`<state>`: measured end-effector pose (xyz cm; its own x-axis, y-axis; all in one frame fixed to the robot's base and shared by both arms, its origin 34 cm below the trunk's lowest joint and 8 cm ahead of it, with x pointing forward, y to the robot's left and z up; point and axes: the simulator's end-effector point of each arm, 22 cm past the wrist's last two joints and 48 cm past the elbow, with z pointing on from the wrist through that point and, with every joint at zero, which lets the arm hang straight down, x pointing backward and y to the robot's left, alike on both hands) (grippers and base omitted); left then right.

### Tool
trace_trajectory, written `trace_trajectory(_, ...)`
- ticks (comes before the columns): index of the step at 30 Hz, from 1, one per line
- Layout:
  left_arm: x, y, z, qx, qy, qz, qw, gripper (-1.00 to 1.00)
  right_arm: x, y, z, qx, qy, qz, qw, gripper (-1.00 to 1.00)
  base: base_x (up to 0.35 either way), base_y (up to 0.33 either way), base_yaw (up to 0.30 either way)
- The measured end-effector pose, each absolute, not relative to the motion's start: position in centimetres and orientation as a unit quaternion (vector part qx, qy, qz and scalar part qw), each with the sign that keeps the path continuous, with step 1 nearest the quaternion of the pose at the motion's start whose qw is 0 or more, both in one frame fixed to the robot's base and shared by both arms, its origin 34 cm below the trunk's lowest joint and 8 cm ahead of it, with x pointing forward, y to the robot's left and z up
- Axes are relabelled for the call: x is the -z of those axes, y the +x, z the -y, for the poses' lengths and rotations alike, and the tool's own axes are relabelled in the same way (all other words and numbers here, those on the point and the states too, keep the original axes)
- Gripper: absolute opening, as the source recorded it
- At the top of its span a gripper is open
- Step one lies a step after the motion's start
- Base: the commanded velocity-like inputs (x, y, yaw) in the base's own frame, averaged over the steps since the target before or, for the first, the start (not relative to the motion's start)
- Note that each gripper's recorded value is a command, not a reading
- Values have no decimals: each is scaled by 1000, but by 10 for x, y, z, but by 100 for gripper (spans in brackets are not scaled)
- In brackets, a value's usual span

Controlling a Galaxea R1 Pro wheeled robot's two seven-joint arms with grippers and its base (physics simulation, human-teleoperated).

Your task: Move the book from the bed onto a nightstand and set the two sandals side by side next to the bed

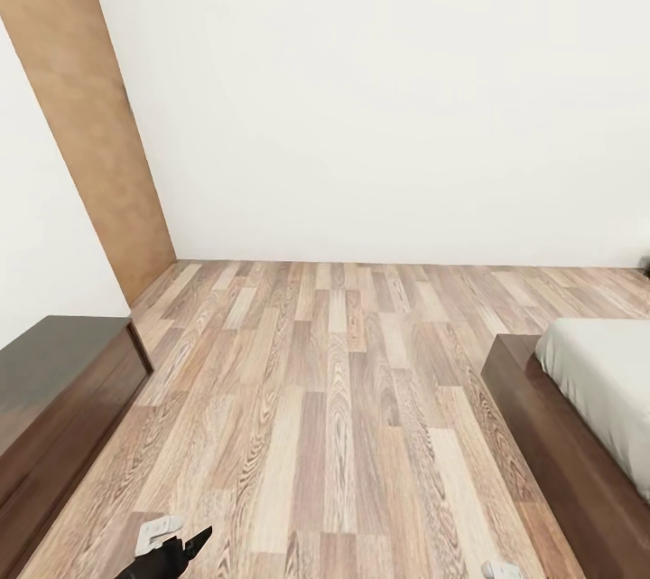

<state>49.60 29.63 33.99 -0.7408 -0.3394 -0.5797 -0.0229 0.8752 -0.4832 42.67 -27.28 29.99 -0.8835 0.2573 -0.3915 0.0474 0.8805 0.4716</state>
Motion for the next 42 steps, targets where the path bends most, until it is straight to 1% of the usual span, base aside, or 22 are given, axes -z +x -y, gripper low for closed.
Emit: trace_trajectory(42,-354,505,-296,231,-96,-898,362,100,-311,437,271,-233,74,-939,243,100,0,0,-247)
